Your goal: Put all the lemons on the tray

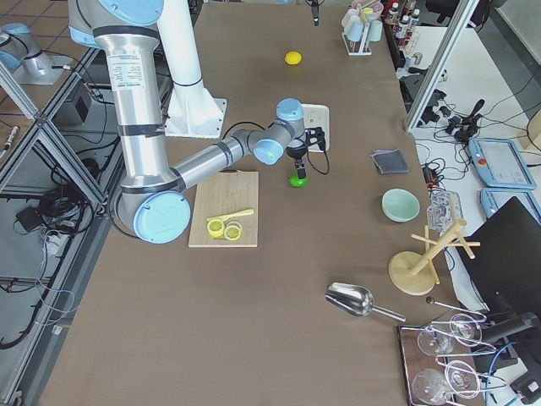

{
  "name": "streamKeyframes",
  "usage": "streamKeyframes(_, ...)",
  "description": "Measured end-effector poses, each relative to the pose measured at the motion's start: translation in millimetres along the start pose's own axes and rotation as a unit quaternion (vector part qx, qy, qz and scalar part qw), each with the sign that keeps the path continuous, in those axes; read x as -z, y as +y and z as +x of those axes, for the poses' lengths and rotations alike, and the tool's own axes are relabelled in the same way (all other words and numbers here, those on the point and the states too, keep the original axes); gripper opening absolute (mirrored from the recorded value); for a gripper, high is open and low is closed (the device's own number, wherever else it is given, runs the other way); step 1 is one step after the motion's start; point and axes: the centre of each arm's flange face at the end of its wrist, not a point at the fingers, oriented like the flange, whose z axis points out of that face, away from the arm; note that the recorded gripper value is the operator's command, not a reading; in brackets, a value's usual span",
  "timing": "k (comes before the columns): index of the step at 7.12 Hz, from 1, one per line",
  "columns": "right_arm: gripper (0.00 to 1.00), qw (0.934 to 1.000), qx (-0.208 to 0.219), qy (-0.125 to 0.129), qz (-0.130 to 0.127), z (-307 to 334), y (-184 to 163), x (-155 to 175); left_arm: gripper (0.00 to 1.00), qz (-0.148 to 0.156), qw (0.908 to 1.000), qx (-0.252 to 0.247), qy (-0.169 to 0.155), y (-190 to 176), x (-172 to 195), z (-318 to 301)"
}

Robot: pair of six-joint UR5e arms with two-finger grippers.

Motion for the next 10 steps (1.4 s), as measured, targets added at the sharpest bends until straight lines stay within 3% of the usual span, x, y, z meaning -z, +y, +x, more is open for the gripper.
streamKeyframes(4, 0.99, 0.9995, -0.001, 0.029, -0.013, -4, 1, -51, 0.98, 0.002, 1.0000, -0.002, -0.003, 9, -29, 22)
streamKeyframes(5, 0.91, 0.9994, -0.001, 0.032, -0.016, 1, 3, -62, 0.98, 0.002, 1.0000, -0.005, -0.004, 10, -32, 24)
streamKeyframes(6, 0.04, 0.9992, -0.001, 0.034, -0.021, 5, 5, -72, 0.98, 0.002, 1.0000, -0.006, -0.003, 11, -33, 26)
streamKeyframes(8, 0.00, 0.9992, 0.000, 0.031, -0.027, 3, 7, -77, 0.98, 0.005, 0.9999, -0.011, 0.002, 12, -32, 28)
streamKeyframes(10, 0.00, 0.9997, 0.001, 0.011, -0.021, -12, -3, -63, 0.98, 0.006, 0.9999, -0.012, 0.005, 12, -32, 29)
